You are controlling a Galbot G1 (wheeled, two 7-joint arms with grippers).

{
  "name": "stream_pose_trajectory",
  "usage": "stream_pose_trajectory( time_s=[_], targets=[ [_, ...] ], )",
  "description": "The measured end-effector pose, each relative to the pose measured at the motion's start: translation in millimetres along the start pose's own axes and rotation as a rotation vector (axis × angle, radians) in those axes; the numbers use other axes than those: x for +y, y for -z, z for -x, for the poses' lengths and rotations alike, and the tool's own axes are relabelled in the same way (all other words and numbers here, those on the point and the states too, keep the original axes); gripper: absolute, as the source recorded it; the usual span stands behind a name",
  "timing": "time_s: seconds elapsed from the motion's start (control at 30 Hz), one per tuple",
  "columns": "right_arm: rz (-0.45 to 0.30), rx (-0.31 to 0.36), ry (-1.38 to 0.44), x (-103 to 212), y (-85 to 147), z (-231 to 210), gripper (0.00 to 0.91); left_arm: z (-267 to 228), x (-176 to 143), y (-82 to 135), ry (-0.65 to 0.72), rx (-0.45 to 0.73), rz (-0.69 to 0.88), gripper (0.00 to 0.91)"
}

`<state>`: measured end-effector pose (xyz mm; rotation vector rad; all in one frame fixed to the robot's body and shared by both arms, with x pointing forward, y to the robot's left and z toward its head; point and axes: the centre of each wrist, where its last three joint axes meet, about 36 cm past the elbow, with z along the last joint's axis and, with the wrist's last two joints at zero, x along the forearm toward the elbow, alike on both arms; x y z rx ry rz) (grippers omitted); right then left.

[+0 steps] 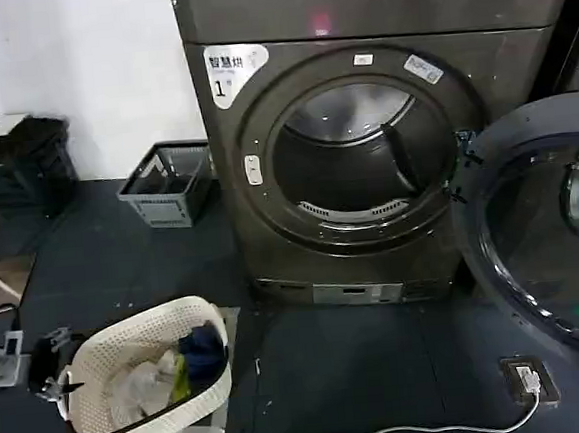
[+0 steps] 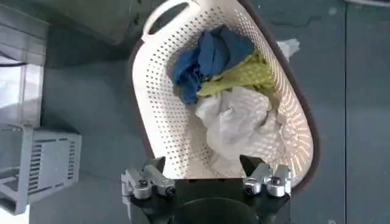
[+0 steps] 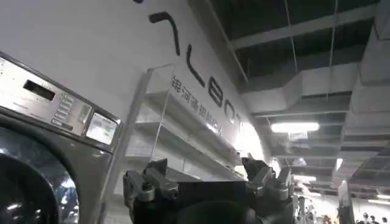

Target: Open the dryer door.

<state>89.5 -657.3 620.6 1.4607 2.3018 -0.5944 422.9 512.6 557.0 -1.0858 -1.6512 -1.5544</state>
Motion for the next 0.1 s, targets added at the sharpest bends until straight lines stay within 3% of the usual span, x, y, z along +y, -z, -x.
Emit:
stream_pose_trajectory(
  time_s=[0.1],
  targets=[
    [-0.001, 0.001, -0.001, -0.2, -0.3, 0.0, 0.907, 0.8, 0.7, -0.6, 0.004, -0.002, 0.002, 0.907]
  ],
)
